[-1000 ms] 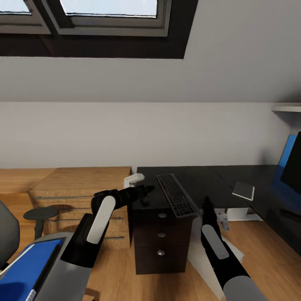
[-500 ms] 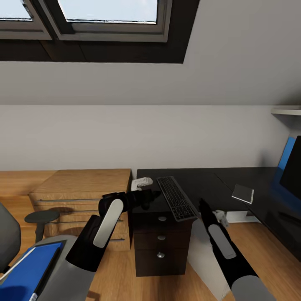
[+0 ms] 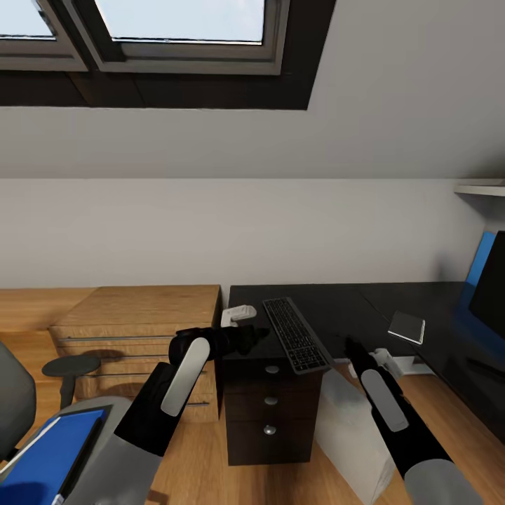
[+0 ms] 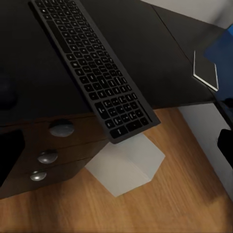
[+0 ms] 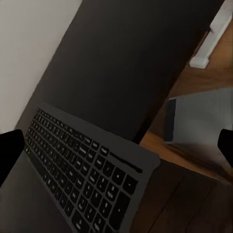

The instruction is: In the bedroom, organize the workspace by keeping the computer under the desk, ensuring the monitor is on the desk, placing the keyboard on the desk next to the monitor, placing the mouse on the desk next to the keyboard, moving the folder from the swivel chair onto the desk next to the mouse, stacking the notebook on top of the folder with the pen on top of the notebook, and positioning the swivel chair next to the desk.

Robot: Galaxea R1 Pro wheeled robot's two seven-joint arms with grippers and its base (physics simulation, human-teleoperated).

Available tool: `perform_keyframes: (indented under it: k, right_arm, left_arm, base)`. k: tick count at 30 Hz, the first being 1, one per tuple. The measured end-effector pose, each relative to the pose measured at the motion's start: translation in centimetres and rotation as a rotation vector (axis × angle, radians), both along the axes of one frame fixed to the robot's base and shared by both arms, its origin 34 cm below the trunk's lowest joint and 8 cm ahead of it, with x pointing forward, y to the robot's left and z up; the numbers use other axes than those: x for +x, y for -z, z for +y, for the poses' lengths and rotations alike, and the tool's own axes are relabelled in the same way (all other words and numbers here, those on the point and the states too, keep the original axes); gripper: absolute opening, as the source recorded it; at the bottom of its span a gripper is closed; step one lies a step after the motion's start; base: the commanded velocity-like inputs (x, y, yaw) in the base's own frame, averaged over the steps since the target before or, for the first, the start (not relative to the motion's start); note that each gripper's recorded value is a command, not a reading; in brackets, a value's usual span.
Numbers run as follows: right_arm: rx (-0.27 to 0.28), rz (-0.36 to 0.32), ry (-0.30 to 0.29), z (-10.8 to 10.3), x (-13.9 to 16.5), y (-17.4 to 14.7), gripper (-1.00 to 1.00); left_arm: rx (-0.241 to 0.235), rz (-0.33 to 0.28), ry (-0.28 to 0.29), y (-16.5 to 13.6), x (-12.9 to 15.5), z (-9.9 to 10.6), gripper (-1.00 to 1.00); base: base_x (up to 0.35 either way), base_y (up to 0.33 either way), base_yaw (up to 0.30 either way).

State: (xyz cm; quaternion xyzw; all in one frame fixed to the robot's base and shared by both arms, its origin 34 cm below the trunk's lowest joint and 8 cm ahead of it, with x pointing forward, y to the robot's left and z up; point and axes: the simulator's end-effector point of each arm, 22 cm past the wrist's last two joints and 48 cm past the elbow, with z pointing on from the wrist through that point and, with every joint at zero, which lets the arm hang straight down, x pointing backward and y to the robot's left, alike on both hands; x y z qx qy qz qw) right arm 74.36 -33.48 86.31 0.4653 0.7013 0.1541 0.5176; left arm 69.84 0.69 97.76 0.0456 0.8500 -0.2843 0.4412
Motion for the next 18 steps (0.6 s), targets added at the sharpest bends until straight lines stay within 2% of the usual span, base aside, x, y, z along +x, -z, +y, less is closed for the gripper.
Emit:
perform_keyframes:
  k: [8, 18]
  right_arm:
    - [-0.030, -0.058, -0.002, -0.1, 0.5, -3.1, 1.00]
    - [-0.033, -0.077, -0.003, 0.0, 0.5, -3.8, 1.00]
  left_arm:
    - [-0.002, 0.004, -0.005, 0.1, 0.1, 0.2, 1.00]
    - [-0.024, 0.010, -0.031, -0.1, 0.6, 1.2, 1.00]
  base:
    - [0.000, 0.000, 0.000]
    - [0.000, -0.007, 0.000]
